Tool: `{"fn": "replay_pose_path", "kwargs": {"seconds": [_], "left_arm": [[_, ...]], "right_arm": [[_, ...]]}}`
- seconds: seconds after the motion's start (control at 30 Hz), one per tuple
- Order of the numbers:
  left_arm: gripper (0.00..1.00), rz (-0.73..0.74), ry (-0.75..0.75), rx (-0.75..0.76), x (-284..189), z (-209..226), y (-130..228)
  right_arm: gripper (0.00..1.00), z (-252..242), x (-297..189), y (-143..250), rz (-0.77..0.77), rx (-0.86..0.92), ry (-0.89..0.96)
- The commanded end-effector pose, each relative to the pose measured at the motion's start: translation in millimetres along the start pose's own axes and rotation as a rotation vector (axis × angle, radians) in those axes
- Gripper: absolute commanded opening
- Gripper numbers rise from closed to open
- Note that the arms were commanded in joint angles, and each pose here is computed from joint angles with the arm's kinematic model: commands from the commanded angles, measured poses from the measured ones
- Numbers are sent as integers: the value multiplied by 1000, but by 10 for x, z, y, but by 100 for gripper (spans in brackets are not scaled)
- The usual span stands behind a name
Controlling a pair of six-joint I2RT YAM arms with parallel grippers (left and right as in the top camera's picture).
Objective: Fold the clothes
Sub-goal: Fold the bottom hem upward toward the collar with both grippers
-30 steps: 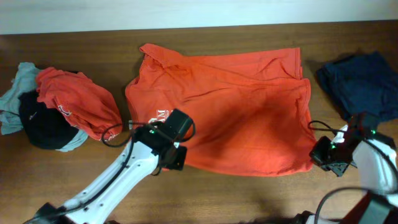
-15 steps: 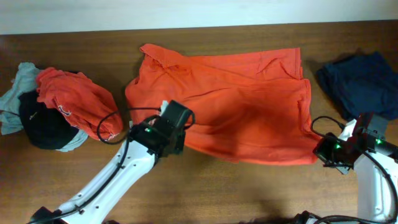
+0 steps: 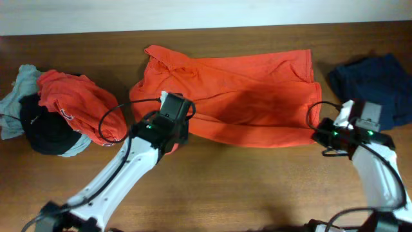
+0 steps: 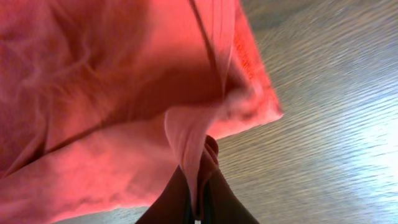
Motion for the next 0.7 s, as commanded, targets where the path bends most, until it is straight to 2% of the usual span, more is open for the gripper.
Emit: {"fn": "replay_pose_path", "kwargs": {"seconds": [0.0, 0.17, 0.23, 0.4, 0.43, 0.67], "left_arm": [[1, 53, -30, 42, 64, 25, 47], [0, 151, -16, 63, -177, 74, 139], [1, 225, 58, 67, -353, 48, 201], [1, 363, 243, 54, -525, -79, 368], [1, 446, 276, 47, -581, -90, 487], [0, 621, 227, 21, -711, -25, 733]], "right_arm": [[4, 70, 8, -52, 8, 27, -5], [4, 178, -423, -138, 4, 30, 33], [4, 211, -693, -120, 39, 40, 77], [4, 200, -973, 66, 169, 100, 139], [4, 173, -1030, 156, 204, 130, 159], [3, 118, -1229, 365, 244, 146, 194]]}}
Point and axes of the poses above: each gripper's point midway between its finger pads, its own x axis out along the fingers, its own z axis along the line the jaws close on, y = z × x, the point moved 8 cm from there along -x, back along the fingers, and after that the axes turned 7 degrees about x, right-handed, at the moved point
